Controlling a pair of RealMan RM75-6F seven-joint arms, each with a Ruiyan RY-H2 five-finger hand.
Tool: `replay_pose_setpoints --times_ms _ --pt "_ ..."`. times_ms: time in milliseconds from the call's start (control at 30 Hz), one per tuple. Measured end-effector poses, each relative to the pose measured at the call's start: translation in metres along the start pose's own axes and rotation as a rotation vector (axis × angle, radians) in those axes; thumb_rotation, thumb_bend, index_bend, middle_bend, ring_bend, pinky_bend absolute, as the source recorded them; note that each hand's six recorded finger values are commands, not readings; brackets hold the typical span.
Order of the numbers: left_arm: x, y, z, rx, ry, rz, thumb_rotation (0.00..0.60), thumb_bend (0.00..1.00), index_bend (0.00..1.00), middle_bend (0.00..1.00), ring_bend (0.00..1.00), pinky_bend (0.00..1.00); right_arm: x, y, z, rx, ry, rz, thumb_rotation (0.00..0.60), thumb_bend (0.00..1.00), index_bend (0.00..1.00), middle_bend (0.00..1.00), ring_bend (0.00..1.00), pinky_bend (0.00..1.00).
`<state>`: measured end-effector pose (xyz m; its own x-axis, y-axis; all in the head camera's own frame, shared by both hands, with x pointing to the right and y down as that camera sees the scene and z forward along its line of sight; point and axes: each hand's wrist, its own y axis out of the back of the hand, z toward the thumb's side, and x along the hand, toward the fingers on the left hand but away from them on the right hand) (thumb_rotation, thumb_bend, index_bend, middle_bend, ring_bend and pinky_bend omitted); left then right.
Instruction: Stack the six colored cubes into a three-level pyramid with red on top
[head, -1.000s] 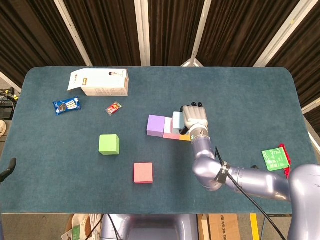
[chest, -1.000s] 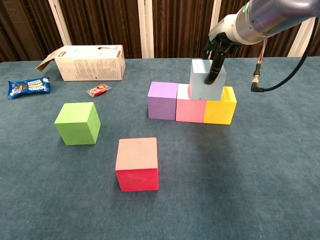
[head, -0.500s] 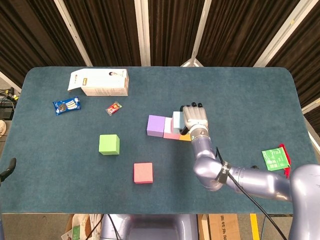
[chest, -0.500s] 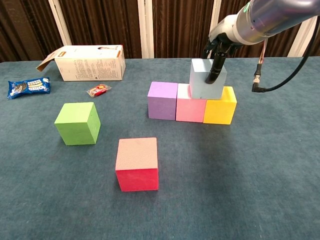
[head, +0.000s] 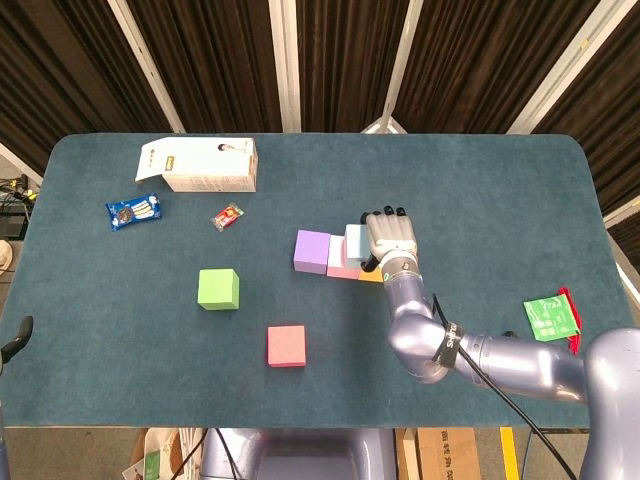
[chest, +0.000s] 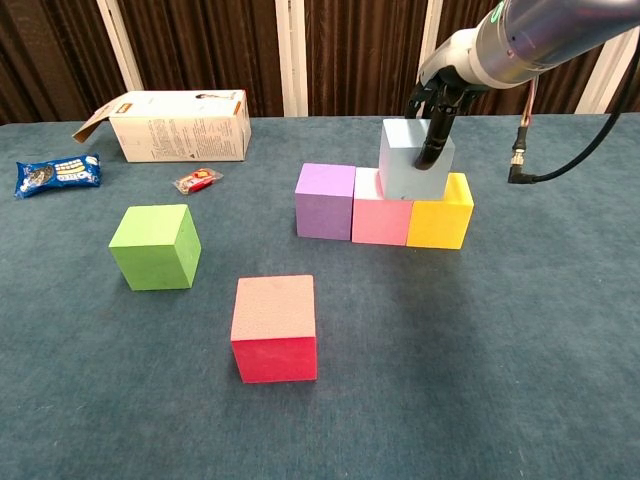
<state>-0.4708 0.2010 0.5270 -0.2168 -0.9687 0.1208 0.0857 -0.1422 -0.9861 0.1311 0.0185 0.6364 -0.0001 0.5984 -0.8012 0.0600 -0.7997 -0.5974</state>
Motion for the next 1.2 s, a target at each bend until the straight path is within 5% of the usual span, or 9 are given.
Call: replay_pose_setpoints --times_ms 300,533,800,1000,1200 --pt "0.000 0.001 0.000 -0.002 0.002 0.003 0.600 0.33 0.04 0.00 0.00 0.00 0.001 0.001 0.002 -0.003 0.006 -0.006 0.600 0.30 0.16 0.17 0.01 0.00" --pt "0.001 0.001 -0.001 -0.002 0.003 0.006 0.600 0.33 0.03 0.00 0.00 0.00 0.004 0.001 0.003 -0.015 0.017 -0.003 0.600 0.30 0.00 0.00 0.00 0.00" --pt "0.002 0.000 -0.001 -0.002 -0.004 0.010 0.600 0.33 0.01 0.00 0.00 0.00 0.019 0.004 -0.002 -0.041 0.047 0.028 0.600 0.18 0.00 0.00 0.00 0.00" --pt "0.002 -0.003 0.002 -0.018 -0.029 -0.008 0.600 0.33 0.00 0.00 0.00 0.00 0.041 0.012 -0.021 -0.049 0.067 0.018 0.600 0.17 0.00 0.00 0.00 0.00" --pt "0.002 -0.005 0.007 -0.080 -0.079 -0.039 0.600 0.31 0.00 0.00 0.00 0.00 0.066 0.025 -0.073 -0.059 0.048 -0.088 0.600 0.17 0.00 0.00 0.00 0.00"
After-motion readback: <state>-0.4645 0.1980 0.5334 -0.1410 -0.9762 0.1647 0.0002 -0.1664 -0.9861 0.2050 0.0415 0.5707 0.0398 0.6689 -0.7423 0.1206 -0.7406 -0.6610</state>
